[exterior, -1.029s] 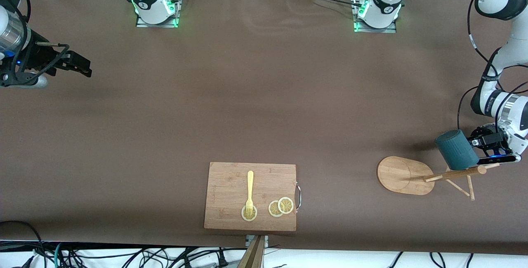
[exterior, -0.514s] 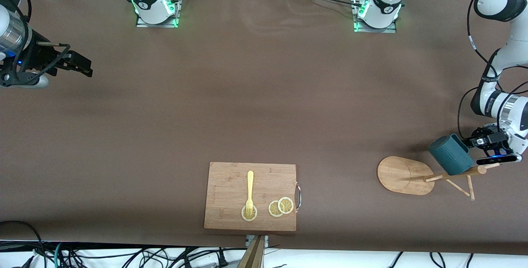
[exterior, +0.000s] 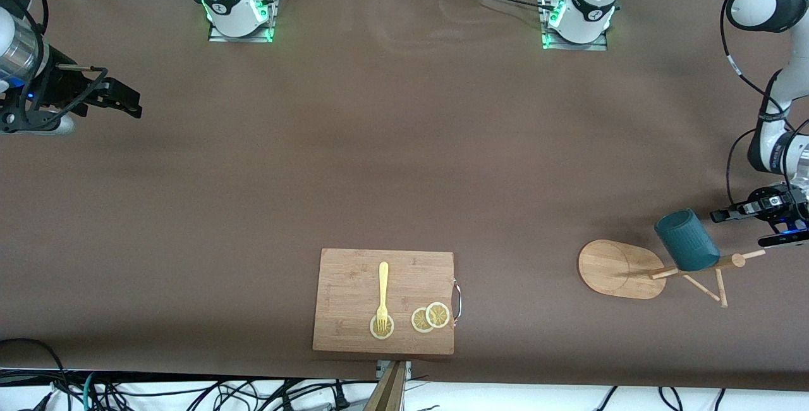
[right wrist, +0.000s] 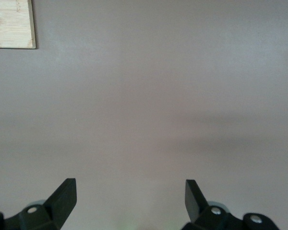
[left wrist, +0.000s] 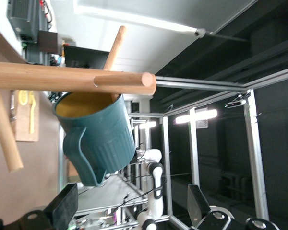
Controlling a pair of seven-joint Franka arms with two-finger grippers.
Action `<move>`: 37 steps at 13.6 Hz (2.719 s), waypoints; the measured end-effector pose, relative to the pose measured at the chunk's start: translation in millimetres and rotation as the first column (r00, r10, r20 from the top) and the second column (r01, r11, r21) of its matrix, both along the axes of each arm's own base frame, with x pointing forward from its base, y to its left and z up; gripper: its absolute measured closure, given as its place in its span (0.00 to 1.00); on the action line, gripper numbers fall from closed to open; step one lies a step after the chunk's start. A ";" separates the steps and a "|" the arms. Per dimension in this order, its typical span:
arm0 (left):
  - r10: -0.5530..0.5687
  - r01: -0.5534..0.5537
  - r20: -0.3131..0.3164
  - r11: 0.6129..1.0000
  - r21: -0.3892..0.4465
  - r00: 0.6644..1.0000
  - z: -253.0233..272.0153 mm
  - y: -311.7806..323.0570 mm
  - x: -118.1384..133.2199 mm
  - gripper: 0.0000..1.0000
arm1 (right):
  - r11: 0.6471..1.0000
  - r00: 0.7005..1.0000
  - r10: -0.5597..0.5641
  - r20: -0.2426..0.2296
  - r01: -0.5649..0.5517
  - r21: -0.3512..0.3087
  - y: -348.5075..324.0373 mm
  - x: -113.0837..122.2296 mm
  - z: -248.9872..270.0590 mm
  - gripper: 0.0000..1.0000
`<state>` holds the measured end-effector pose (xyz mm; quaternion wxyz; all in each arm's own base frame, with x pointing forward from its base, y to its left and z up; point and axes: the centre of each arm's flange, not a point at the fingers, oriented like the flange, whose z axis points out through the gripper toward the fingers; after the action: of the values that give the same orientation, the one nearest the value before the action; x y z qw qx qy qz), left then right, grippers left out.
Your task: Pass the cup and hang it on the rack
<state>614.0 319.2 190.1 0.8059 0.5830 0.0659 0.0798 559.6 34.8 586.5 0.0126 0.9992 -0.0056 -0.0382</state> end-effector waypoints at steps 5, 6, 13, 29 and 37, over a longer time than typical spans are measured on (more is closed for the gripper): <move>-0.162 0.157 -0.005 0.946 0.282 0.987 65.8 13.7 -4.5 0.00 | 1.000 1.000 0.000 0.000 0.000 0.000 0.1 0.0 0.0 0.00; -0.194 0.189 -0.023 0.915 0.358 0.981 86.2 15.8 -7.2 0.00 | 1.000 1.000 0.000 0.000 0.000 0.000 0.1 0.0 0.0 0.00; -0.328 0.345 -0.177 0.577 0.740 0.928 194.6 -19.5 -0.8 0.00 | 1.000 1.000 0.000 0.000 0.000 0.000 0.3 -0.1 0.0 0.00; -0.303 0.322 -0.458 -0.407 0.855 0.836 352.9 -366.3 35.2 0.00 | 1.000 1.000 0.001 -0.001 -0.001 0.006 1.2 -0.2 0.2 0.00; -0.198 0.133 -0.239 -0.433 0.891 0.951 347.8 -343.8 -13.6 0.00 | 1.000 1.000 0.001 -0.001 -0.001 0.006 1.2 -0.2 0.2 0.00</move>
<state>600.4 -24.6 538.0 -0.0427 0.9894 -0.1380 -0.0170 559.4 36.1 586.7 0.0095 0.9992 -0.0052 -0.0389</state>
